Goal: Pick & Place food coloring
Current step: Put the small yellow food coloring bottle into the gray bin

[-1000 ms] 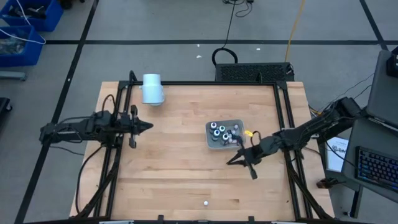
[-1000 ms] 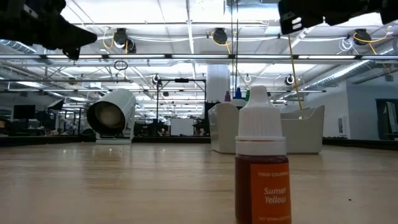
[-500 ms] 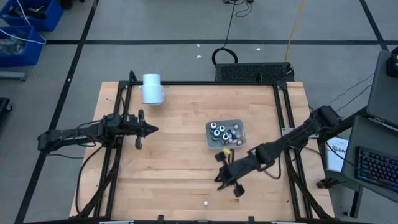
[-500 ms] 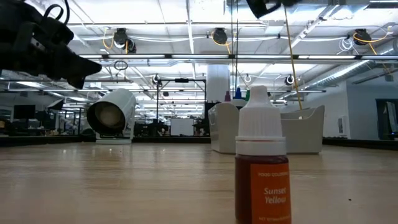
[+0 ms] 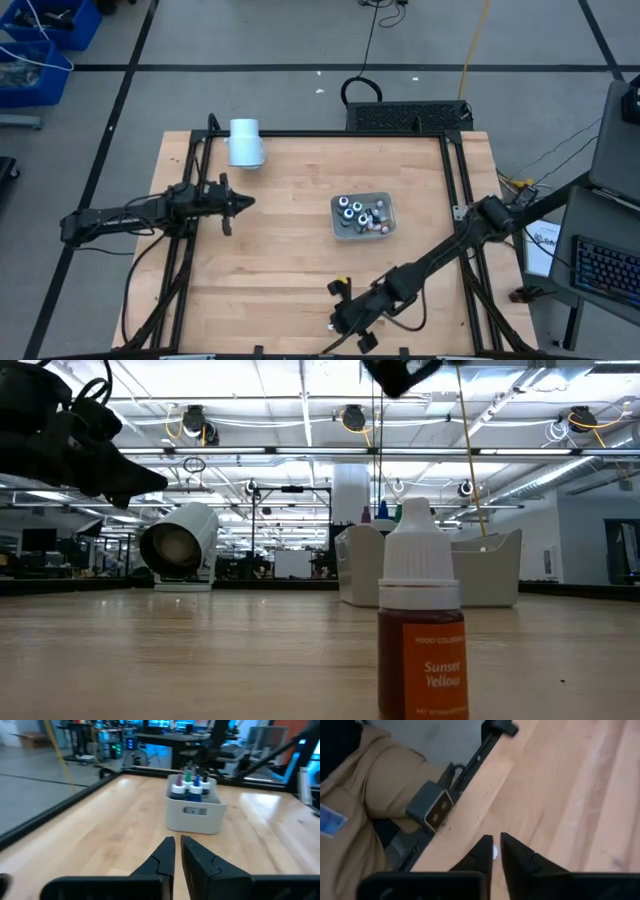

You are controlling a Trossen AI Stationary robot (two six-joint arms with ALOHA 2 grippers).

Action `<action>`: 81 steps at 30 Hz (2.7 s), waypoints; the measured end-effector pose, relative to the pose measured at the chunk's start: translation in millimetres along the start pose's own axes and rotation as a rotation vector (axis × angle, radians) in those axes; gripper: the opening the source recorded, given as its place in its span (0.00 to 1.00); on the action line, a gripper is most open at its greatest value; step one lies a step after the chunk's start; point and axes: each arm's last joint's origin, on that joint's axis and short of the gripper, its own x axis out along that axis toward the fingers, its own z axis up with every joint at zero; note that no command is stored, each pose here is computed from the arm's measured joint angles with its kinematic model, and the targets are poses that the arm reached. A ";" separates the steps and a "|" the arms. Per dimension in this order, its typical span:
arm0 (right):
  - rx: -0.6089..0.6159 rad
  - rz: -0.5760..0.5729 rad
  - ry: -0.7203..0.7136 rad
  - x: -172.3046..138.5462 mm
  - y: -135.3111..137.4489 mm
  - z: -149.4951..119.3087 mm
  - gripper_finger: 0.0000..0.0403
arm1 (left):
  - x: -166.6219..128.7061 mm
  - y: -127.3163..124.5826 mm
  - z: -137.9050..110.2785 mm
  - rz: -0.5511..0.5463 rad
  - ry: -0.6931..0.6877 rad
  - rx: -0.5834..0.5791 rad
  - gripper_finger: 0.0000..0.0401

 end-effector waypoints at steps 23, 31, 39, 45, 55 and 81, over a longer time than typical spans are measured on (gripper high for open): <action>-0.073 0.061 0.057 48.6 -3.3 -24.3 0.43 | -0.2 -2.3 4.4 -0.073 -0.046 0.078 0.12; -0.059 0.038 0.083 64.9 -4.2 -35.9 0.38 | -0.1 -2.4 4.4 -0.073 -0.043 0.058 0.12; -0.059 0.042 0.070 62.6 -3.9 -33.5 0.31 | -0.1 -2.4 4.2 -0.074 -0.041 0.050 0.12; -0.060 0.042 0.068 62.7 -3.9 -33.3 0.21 | 0.0 -2.4 3.6 -0.076 -0.034 0.045 0.12; -0.108 0.036 0.122 45.9 -6.9 -30.0 0.11 | -0.1 -2.5 4.0 -0.078 -0.039 0.050 0.12; 0.317 -0.627 0.111 -178.5 -142.3 -136.6 0.12 | 0.0 -2.3 4.3 -0.073 -0.042 0.057 0.12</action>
